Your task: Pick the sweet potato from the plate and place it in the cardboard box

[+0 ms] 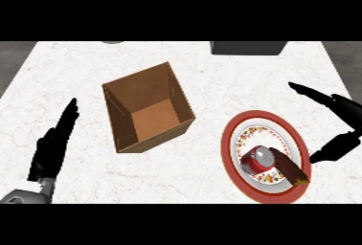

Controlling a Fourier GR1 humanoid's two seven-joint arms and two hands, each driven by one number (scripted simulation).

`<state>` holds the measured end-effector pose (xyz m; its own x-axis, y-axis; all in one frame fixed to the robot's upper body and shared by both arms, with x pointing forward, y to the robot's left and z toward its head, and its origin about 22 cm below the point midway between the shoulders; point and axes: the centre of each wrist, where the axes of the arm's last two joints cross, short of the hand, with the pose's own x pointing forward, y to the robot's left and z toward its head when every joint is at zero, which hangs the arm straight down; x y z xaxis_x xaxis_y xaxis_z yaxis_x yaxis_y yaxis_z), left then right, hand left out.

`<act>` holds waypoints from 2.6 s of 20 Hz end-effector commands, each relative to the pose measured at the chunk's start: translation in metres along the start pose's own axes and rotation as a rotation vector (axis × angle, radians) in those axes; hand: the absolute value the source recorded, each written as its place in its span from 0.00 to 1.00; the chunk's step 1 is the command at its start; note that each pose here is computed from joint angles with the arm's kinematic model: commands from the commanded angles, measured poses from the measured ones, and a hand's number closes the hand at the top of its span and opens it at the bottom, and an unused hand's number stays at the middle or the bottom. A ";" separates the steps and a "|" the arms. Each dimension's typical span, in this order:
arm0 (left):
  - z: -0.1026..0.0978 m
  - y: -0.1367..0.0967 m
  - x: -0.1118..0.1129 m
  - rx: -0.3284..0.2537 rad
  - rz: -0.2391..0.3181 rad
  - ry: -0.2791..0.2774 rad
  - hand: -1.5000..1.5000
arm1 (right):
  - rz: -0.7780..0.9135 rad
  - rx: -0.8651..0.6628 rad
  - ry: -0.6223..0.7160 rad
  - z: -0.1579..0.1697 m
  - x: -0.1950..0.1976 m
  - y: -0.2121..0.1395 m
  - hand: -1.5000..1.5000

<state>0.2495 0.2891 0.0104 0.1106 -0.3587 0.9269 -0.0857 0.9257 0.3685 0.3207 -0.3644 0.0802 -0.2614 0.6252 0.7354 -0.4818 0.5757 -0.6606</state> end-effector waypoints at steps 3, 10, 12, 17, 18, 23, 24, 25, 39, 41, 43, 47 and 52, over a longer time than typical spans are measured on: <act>0.007 -0.008 -0.007 -0.002 -0.011 0.013 0.50 | 0.260 0.354 0.167 0.013 0.022 -0.034 0.00; 0.002 -0.009 0.000 0.021 0.006 0.006 0.50 | 0.338 0.539 0.232 -0.022 0.045 0.013 0.00; 0.006 -0.005 0.001 0.013 -0.005 0.006 0.50 | 0.359 0.539 0.243 -0.019 0.044 0.023 0.00; 0.018 -0.001 -0.005 -0.002 -0.005 0.027 0.50 | 0.355 0.497 0.290 -0.019 0.048 0.043 0.00; 0.000 -0.002 0.003 0.012 0.017 0.010 0.50 | 0.374 0.492 0.281 -0.008 0.048 0.036 0.00; 0.010 0.004 -0.003 0.009 -0.005 -0.004 0.50 | 0.420 0.502 0.356 -0.010 0.026 0.058 0.00; 0.011 -0.007 -0.019 -0.004 -0.002 0.013 0.50 | 0.400 0.499 0.342 -0.019 0.045 0.059 0.00; 0.020 -0.010 -0.007 0.000 0.006 0.012 0.50 | 0.421 0.498 0.340 -0.008 0.025 0.075 0.00; 0.013 0.000 -0.005 -0.001 -0.004 0.017 0.50 | 0.422 0.490 0.344 -0.008 0.023 0.085 0.00; 0.006 0.002 -0.004 0.017 -0.010 0.002 0.50 | 0.389 0.479 0.339 -0.010 0.021 0.082 0.00; 0.014 -0.005 -0.016 0.027 -0.014 0.005 0.50 | 0.407 0.494 0.335 -0.003 -0.001 0.096 0.00; 0.005 -0.001 0.020 0.010 -0.021 0.011 0.50 | 0.383 0.491 0.331 0.007 0.003 0.087 0.00; 0.025 0.009 0.011 -0.009 -0.007 -0.001 0.50 | 0.393 0.488 0.359 -0.030 -0.001 0.104 0.00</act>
<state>0.2390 0.2871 0.0126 0.1162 -0.3619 0.9250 -0.0928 0.9232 0.3728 0.2866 -0.3011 0.0242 -0.2504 0.9157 0.3142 -0.7469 0.0238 -0.6645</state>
